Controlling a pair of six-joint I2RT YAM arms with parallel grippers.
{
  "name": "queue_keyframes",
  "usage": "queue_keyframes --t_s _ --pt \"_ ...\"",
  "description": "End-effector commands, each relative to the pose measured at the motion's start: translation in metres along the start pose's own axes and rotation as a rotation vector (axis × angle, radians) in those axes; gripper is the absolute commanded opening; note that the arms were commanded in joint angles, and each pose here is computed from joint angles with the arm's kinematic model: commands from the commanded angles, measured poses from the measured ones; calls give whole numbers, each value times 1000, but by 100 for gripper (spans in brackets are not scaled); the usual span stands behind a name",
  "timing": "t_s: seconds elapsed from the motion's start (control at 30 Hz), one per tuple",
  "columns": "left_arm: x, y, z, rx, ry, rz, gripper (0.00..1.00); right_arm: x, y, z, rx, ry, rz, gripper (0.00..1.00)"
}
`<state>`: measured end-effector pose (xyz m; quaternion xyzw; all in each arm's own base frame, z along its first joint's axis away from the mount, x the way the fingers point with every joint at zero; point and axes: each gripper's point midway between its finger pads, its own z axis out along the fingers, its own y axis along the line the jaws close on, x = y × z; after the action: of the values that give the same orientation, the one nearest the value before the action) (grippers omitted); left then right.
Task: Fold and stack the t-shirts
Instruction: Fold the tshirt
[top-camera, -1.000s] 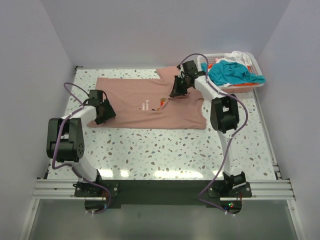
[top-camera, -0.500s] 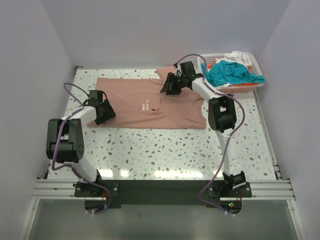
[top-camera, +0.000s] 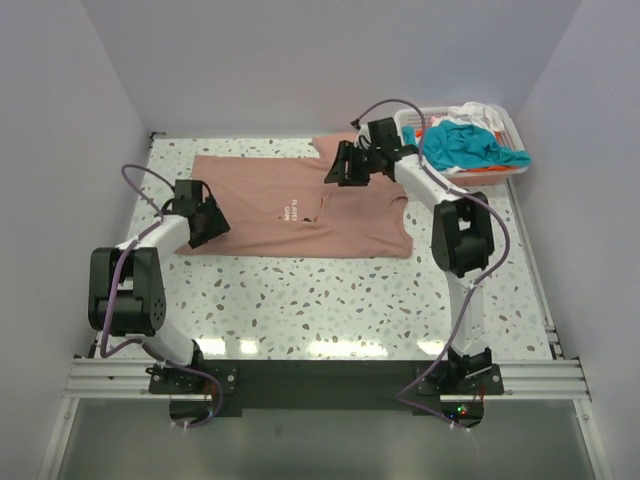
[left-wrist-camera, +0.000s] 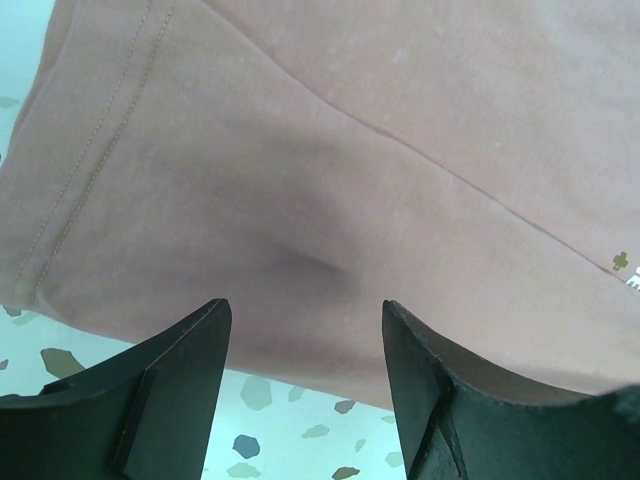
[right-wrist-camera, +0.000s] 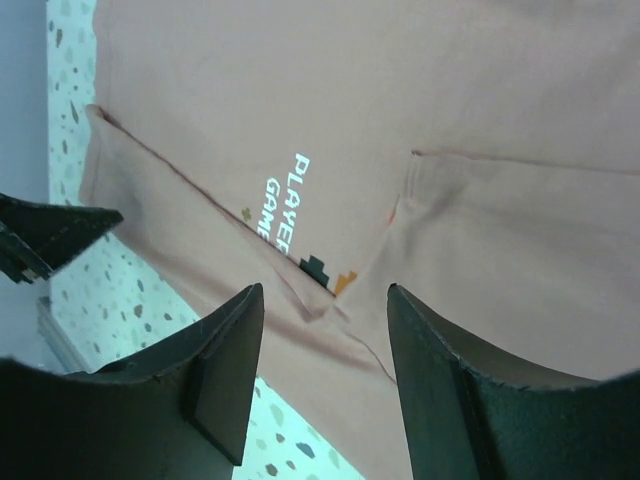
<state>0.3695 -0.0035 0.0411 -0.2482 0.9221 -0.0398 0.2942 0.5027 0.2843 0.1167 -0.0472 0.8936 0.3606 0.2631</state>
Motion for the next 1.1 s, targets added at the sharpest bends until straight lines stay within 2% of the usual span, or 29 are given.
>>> queue_keyframes --t_s 0.0,0.23,0.4,0.63,1.07 --pt "-41 -19 -14 56 -125 11 67 10 -12 -41 125 1 -90 56" --pt "-54 -20 4 18 -118 57 66 46 -57 -70 257 26 -38 56" --pt "-63 -19 22 1 -109 47 66 68 -83 -71 299 64 8 56" --pt "-59 15 44 -38 -84 -35 65 91 -113 -66 357 109 53 56" --pt "-1 52 51 -89 20 -136 64 161 -150 -84 506 297 153 56"
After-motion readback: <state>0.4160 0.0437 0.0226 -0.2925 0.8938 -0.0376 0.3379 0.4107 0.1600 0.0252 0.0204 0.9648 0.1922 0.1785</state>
